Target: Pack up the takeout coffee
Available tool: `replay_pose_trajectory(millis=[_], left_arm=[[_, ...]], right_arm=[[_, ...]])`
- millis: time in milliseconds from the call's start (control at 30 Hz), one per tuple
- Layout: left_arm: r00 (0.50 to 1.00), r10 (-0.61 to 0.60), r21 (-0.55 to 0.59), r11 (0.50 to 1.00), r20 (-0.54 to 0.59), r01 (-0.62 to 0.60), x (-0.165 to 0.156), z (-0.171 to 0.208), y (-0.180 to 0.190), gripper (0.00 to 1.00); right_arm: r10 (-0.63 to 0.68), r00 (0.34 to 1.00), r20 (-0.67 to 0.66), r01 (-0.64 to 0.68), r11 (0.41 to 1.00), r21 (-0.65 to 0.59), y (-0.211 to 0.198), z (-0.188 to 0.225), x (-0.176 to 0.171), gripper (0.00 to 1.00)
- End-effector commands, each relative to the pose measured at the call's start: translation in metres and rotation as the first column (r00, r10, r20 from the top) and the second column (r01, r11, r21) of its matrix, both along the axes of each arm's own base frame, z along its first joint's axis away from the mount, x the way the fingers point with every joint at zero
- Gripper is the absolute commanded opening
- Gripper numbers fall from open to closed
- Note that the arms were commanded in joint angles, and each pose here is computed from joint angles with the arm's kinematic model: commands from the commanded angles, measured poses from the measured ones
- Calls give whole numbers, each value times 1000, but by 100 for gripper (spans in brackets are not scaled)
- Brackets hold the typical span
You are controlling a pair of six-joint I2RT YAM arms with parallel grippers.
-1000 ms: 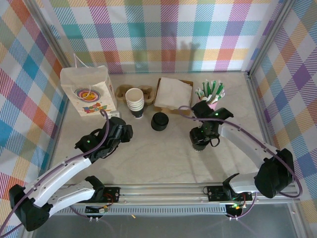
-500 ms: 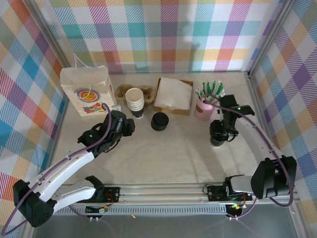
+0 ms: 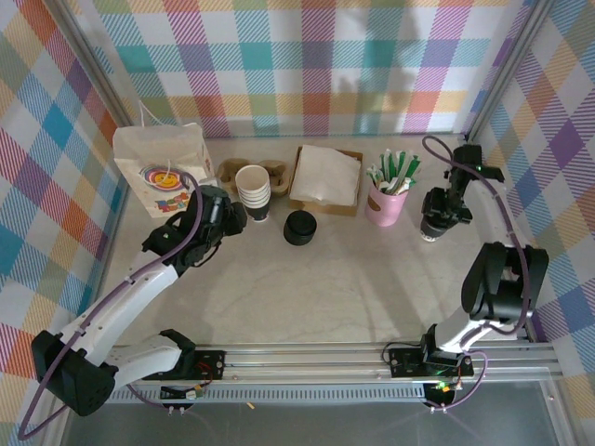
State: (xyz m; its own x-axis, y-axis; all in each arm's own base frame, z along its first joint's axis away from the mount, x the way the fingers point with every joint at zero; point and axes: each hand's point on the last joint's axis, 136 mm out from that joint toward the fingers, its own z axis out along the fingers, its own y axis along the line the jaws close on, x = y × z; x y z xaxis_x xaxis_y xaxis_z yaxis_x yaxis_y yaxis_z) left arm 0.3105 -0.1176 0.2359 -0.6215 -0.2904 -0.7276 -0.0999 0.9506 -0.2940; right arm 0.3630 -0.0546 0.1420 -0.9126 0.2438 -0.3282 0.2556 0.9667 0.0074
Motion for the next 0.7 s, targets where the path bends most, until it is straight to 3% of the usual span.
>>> replay_pose_trajectory(millis=[0,233,400,667], left_arm=[[1000,-13,3,1000,9,13,2,13,4,51],[1000,19,-12,1000,7,-19,11,-1,19,51],[999,34,-50,998,3,-34,27,-10,26,52],[1000,12,-66,998,27,-10,46,3,27,54]], right_arm=[[2,1000,16,-2,1000,18,-4,5,22,63],[-22,998,-61,23,1000,18,-11,-12,36,68],[-31,995,-91,33,999,18,-12,-16,30,78],[-31,996,-80,34,999,41,-6,-4,18,88]])
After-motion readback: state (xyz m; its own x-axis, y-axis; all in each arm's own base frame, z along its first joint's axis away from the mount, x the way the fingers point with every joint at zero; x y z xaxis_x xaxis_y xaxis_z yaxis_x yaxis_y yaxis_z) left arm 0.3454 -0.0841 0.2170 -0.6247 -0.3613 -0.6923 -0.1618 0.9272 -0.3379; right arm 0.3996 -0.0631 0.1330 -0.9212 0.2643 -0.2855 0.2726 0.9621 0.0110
